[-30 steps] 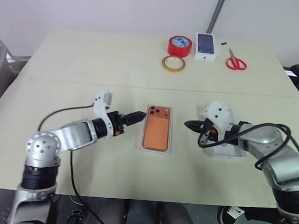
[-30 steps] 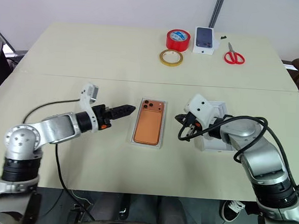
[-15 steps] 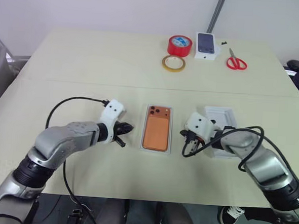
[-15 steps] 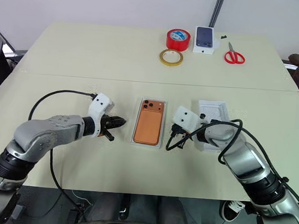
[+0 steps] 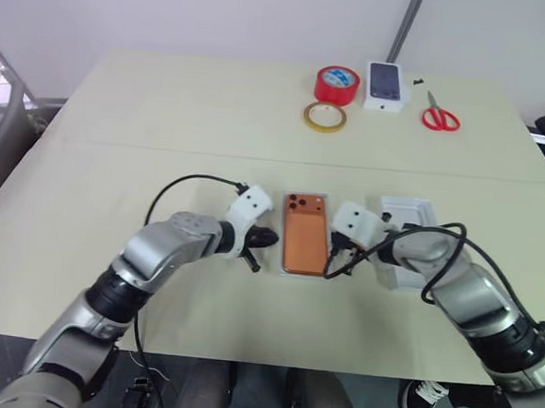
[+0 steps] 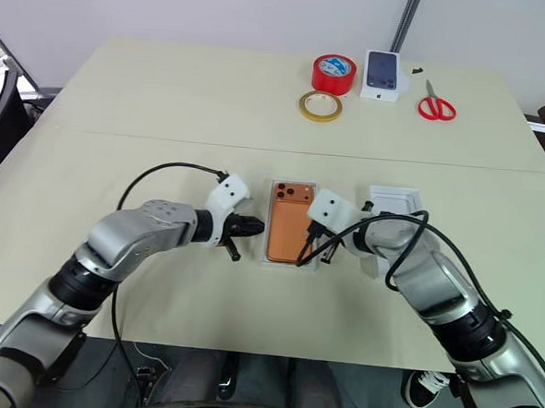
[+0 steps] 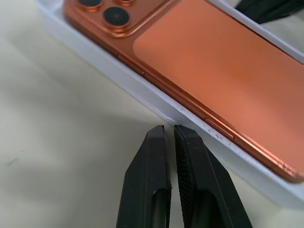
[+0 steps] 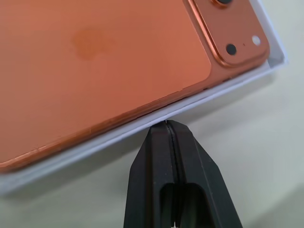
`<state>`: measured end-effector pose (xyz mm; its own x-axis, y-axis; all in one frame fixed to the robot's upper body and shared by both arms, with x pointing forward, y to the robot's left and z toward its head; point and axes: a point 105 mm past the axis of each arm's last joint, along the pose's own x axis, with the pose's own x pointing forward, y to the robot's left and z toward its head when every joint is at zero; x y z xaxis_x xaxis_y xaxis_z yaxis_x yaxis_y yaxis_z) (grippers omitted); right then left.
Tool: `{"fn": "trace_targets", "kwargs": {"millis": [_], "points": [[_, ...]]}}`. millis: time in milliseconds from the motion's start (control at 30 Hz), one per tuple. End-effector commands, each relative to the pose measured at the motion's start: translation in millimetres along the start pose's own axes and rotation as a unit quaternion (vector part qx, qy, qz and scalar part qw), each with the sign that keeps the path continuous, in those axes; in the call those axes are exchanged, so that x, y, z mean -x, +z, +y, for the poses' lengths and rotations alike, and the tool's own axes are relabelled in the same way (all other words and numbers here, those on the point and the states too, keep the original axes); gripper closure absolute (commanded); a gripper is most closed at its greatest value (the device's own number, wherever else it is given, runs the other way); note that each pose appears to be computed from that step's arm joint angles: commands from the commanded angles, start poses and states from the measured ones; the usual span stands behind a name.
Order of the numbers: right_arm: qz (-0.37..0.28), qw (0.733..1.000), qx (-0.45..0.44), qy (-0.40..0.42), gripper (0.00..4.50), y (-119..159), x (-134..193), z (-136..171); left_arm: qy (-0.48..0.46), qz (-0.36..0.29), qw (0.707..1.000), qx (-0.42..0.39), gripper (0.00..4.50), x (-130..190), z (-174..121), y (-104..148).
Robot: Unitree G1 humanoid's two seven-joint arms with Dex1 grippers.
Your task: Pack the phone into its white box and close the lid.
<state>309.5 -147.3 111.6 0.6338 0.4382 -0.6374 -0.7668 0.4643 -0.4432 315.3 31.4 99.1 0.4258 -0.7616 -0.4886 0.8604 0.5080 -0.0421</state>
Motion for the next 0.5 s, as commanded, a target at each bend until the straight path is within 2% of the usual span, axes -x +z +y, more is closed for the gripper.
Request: {"fn": "trace_targets", "kwargs": {"millis": [33,233,500], "points": [[-0.027,0.999,0.023,0.02,4.5,10,18,10,-0.087,-0.027,0.995,-0.031,4.14,-26,-41,25],[0.015,1.0,0.012,0.015,4.5,-16,39,16,-0.139,-0.032,0.989,-0.037,4.14,-50,-68,41],[0.052,0.998,-0.014,-0.015,4.5,-40,52,11,-0.172,-0.022,0.984,-0.039,4.14,-54,-83,38]]}}
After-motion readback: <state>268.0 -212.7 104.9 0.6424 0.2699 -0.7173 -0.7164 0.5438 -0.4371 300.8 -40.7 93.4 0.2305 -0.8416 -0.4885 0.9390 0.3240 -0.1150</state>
